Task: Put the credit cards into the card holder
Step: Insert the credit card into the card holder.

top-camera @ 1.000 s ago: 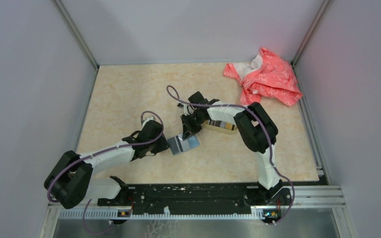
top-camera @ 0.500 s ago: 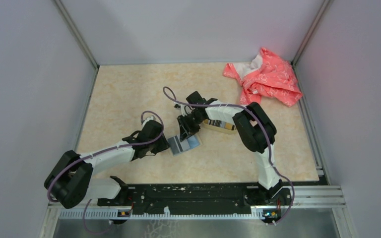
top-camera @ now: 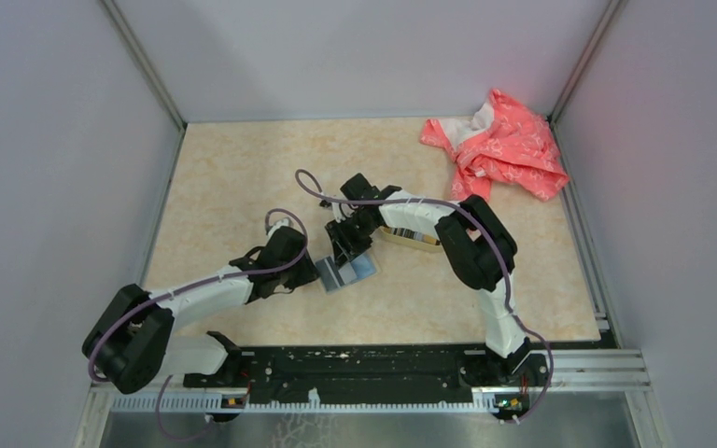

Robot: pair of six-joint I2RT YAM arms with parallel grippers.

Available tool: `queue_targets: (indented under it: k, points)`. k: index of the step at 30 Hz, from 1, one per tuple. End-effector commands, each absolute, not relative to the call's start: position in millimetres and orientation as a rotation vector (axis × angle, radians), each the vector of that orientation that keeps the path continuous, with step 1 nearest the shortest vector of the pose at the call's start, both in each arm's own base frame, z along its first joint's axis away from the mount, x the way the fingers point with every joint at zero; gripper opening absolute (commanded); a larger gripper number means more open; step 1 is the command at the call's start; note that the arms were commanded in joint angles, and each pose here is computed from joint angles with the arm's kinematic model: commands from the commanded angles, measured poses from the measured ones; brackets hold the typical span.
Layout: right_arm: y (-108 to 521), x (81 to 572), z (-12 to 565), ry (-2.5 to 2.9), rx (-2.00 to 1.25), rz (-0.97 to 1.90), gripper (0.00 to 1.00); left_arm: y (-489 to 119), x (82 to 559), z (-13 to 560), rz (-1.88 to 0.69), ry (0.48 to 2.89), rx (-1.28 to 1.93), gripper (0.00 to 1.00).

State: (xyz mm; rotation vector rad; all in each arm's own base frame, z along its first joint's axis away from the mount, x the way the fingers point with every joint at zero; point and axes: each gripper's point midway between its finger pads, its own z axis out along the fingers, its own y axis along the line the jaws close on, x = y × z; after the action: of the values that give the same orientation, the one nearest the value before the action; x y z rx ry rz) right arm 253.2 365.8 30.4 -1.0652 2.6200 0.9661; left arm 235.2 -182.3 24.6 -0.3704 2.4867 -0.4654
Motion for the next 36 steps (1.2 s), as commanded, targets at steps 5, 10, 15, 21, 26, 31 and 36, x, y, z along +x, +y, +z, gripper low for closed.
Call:
queue_targets:
  k: [5, 10, 15, 21, 26, 31, 36]
  points:
    - [369, 242, 24, 2.634, -1.102, 0.97, 0.41, -175, 221, 54, -0.532, 2.41, -0.15, 0.46]
    - [370, 241, 24, 2.642, -1.088, 0.998, 0.41, -212, 199, 99, -0.934, 2.229, 0.009, 0.46]
    - [368, 243, 21, 2.652, -1.067, 1.006, 0.41, -239, 193, 124, -1.15, 2.124, -0.097, 0.29]
    - [366, 246, 21, 2.656, -1.049, 1.012, 0.41, -262, 199, 117, -0.929, 2.188, -0.214, 0.03]
    - [366, 245, 22, 2.654, -1.05, 1.016, 0.41, -276, 203, 84, -0.632, 2.311, -0.296, 0.01]
    - [366, 245, 21, 2.657, -1.051, 1.018, 0.41, -289, 218, 68, -0.446, 2.357, -0.328, 0.03]
    - [366, 244, 21, 2.655, -1.051, 1.02, 0.41, -297, 233, 61, -0.318, 2.358, -0.365, 0.04]
